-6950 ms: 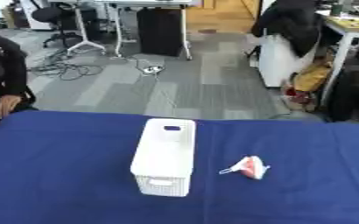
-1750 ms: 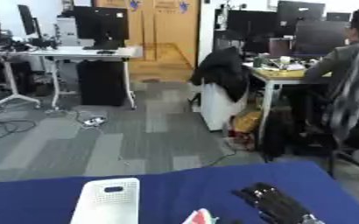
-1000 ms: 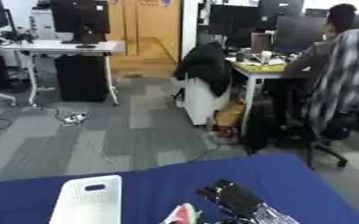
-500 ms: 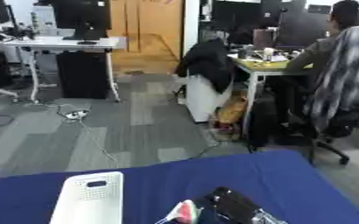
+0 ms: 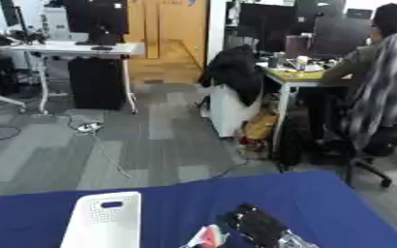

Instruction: Pick up objects on the table and place them in the box.

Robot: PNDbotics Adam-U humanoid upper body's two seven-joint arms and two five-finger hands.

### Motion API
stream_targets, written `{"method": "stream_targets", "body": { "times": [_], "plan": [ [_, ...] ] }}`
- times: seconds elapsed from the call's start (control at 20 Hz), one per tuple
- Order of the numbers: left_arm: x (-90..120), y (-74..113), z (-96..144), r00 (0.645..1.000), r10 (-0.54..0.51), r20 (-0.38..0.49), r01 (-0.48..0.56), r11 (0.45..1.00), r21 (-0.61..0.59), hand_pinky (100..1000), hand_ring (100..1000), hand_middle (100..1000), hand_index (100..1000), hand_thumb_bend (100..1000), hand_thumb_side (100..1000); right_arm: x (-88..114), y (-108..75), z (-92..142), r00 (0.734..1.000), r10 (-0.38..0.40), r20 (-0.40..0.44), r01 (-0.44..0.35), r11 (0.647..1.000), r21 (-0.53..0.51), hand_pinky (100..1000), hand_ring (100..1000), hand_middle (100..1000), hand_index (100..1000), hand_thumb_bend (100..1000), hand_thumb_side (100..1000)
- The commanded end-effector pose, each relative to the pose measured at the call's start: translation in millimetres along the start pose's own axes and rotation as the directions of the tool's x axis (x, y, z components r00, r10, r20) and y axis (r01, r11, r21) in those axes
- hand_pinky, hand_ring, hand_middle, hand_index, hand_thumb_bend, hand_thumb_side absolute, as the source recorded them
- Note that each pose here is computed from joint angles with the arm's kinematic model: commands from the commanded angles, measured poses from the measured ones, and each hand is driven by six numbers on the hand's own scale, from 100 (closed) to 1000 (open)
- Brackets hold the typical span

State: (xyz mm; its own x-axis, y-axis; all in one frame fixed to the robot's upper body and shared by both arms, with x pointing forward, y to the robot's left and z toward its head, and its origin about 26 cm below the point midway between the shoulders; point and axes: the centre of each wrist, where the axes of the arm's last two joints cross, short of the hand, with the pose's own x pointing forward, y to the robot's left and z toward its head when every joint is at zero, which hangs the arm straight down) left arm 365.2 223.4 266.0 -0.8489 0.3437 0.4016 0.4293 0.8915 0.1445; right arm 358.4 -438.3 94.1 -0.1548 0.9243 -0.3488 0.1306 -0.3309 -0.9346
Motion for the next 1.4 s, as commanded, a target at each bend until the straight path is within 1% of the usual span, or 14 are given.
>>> {"method": "stream_targets", "body": {
  "times": [0.05, 0.2, 0.25, 0.3, 0.45, 0.6, 0.8, 0.95, 1.1, 1.2, 1.35, 1.4],
  "plan": [
    [7.7, -4.2, -12.1, 0.999, 0.009, 0.036, -0.009, 1.000, -0.017, 558, 604, 784, 852, 186, 995, -23.7, -22.2, 0.0, 0.999, 0.027, -0.044, -0.029, 0.999, -0.041, 894, 794, 794, 1000, 268, 1000],
    [7.7, -7.0, -14.9, 0.999, 0.020, 0.041, -0.019, 1.000, -0.017, 557, 603, 784, 852, 186, 995, -27.6, -20.8, 2.3, 0.998, 0.016, -0.066, -0.018, 0.999, -0.027, 900, 805, 797, 1000, 261, 1000],
    [7.6, -7.8, -15.7, 0.999, 0.023, 0.042, -0.022, 1.000, -0.017, 557, 603, 783, 852, 179, 999, -28.2, -19.2, 3.0, 0.997, 0.010, -0.072, -0.012, 1.000, -0.020, 903, 820, 802, 1000, 274, 1000],
    [7.7, -8.3, -16.2, 0.999, 0.025, 0.043, -0.025, 1.000, -0.016, 556, 602, 782, 852, 186, 995, -28.6, -17.7, 3.4, 0.997, 0.004, -0.076, -0.005, 1.000, -0.013, 914, 846, 815, 1000, 259, 1000],
    [8.2, -8.7, -17.1, 0.999, 0.028, 0.045, -0.027, 1.000, -0.013, 552, 601, 781, 852, 185, 996, -28.7, -13.2, 4.0, 0.996, -0.017, -0.089, 0.017, 1.000, 0.000, 937, 870, 826, 1000, 256, 1000],
    [8.1, -8.7, -17.7, 0.999, 0.028, 0.044, -0.027, 1.000, -0.015, 551, 600, 781, 852, 185, 996, -28.4, -7.5, 5.4, 0.995, -0.023, -0.092, 0.026, 0.999, 0.027, 950, 874, 829, 1000, 260, 1000],
    [7.9, -8.5, -18.0, 0.999, 0.029, 0.044, -0.028, 0.999, -0.016, 551, 600, 782, 852, 185, 996, -25.7, 3.8, 9.1, 0.996, -0.033, -0.084, 0.041, 0.995, 0.090, 949, 862, 820, 1000, 250, 1000],
    [7.8, -8.6, -18.1, 0.999, 0.030, 0.045, -0.030, 0.999, -0.017, 551, 600, 782, 852, 185, 995, -24.6, 13.2, 12.8, 0.994, -0.059, -0.097, 0.073, 0.986, 0.149, 951, 854, 802, 1000, 301, 1000],
    [7.6, -8.5, -18.0, 0.999, 0.031, 0.045, -0.030, 0.999, -0.018, 552, 600, 782, 852, 185, 995, -22.4, 20.1, 14.8, 0.989, -0.092, -0.118, 0.114, 0.974, 0.196, 950, 855, 805, 1000, 285, 1000],
    [7.5, -8.4, -18.1, 0.999, 0.031, 0.045, -0.030, 0.999, -0.019, 552, 600, 782, 852, 185, 995, -23.7, 18.9, 15.1, 0.986, -0.103, -0.131, 0.128, 0.972, 0.195, 943, 848, 798, 1000, 274, 1000],
    [7.0, -8.8, -18.1, 0.999, 0.031, 0.044, -0.030, 0.999, -0.024, 553, 601, 782, 852, 185, 995, -30.8, 9.2, 14.7, 0.983, -0.110, -0.150, 0.133, 0.979, 0.157, 936, 843, 794, 1000, 262, 1000],
    [6.7, -8.7, -17.8, 0.999, 0.031, 0.042, -0.030, 0.999, -0.026, 553, 601, 782, 852, 185, 995, -36.4, 0.9, 13.6, 0.982, -0.106, -0.153, 0.127, 0.983, 0.131, 935, 843, 794, 1000, 260, 1000]
  ]
}}
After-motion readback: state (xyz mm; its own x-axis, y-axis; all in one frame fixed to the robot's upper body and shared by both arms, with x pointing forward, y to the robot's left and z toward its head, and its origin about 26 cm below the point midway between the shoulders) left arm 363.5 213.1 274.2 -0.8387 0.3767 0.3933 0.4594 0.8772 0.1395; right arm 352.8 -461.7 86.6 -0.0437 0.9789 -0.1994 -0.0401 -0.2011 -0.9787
